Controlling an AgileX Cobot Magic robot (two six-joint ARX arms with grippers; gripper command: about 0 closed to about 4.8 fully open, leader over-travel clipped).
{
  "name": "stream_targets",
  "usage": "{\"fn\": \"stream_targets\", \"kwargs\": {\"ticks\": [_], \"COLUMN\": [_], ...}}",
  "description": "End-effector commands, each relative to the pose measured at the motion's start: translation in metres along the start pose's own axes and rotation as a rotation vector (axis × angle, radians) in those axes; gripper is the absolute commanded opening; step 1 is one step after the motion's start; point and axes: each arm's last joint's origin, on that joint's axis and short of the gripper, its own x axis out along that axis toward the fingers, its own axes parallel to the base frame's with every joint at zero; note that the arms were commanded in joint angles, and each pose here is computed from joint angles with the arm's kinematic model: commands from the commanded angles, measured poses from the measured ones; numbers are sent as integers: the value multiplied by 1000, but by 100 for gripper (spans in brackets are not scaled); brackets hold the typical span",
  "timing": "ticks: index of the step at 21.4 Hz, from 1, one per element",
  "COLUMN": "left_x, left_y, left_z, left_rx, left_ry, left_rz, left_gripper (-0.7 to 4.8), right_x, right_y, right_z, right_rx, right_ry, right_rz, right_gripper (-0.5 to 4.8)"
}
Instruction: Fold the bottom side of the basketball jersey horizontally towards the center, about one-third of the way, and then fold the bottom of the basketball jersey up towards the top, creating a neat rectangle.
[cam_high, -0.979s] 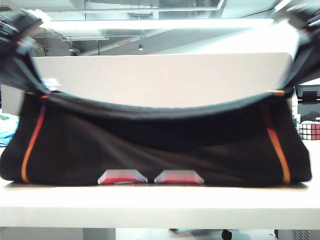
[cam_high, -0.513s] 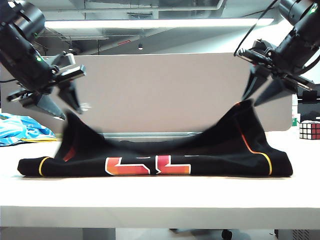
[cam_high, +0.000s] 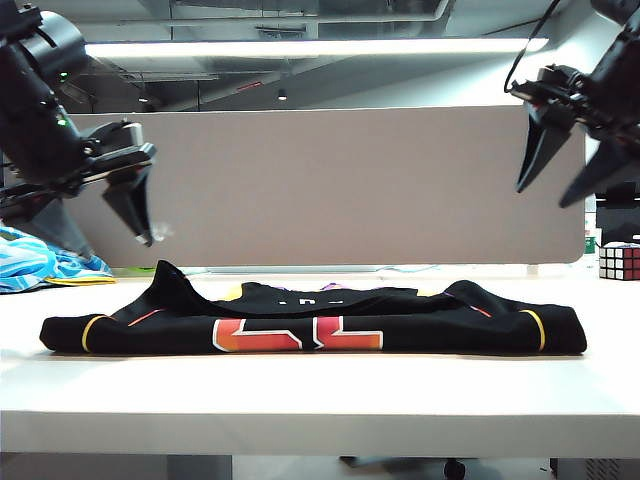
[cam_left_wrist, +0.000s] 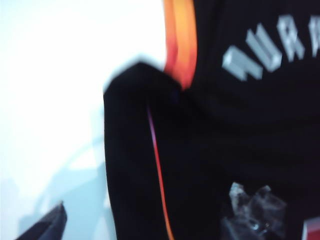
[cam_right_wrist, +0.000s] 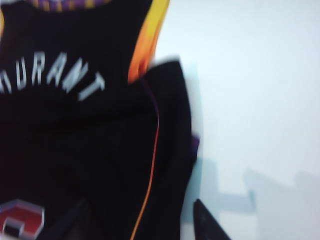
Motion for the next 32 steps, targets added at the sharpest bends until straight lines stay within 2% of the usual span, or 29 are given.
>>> {"fn": "stream_targets", "kwargs": {"ticks": [1, 5, 7, 9, 15, 19, 27, 32], "left_x": [-7, 2, 9, 11, 15, 15, 16, 19], "left_y": [-1, 2, 4, 4, 5, 5, 4, 5], "left_z": [-22, -54, -73, -78, -79, -78, -74, -73], "left_rx": [-30, -63, -79, -85, -95, -110, -107, -103], "left_ry": [138, 246, 296, 306, 272, 259, 226, 210], "left_rz": [-28, -45, -49, -59, -60, -67, -82, -84], "left_gripper": [403, 403, 403, 403, 403, 403, 403, 398], "right_x": [-12, -7, 4, 9, 23, 37, 58, 64], "right_y": [2, -4, -7, -8, -12, -16, -22, -18], "right_z": [-25, -64, -81, -85, -91, -96, -103, -105], "right_rx": [4, 35, 84, 123, 172, 204, 239, 237], "right_ry": [71, 115, 137, 122, 136, 197, 255, 260], "right_rz": [29, 36, 99, 130, 152, 178, 165, 172], "right_gripper": [286, 284, 285, 285, 285, 325, 324, 319]}}
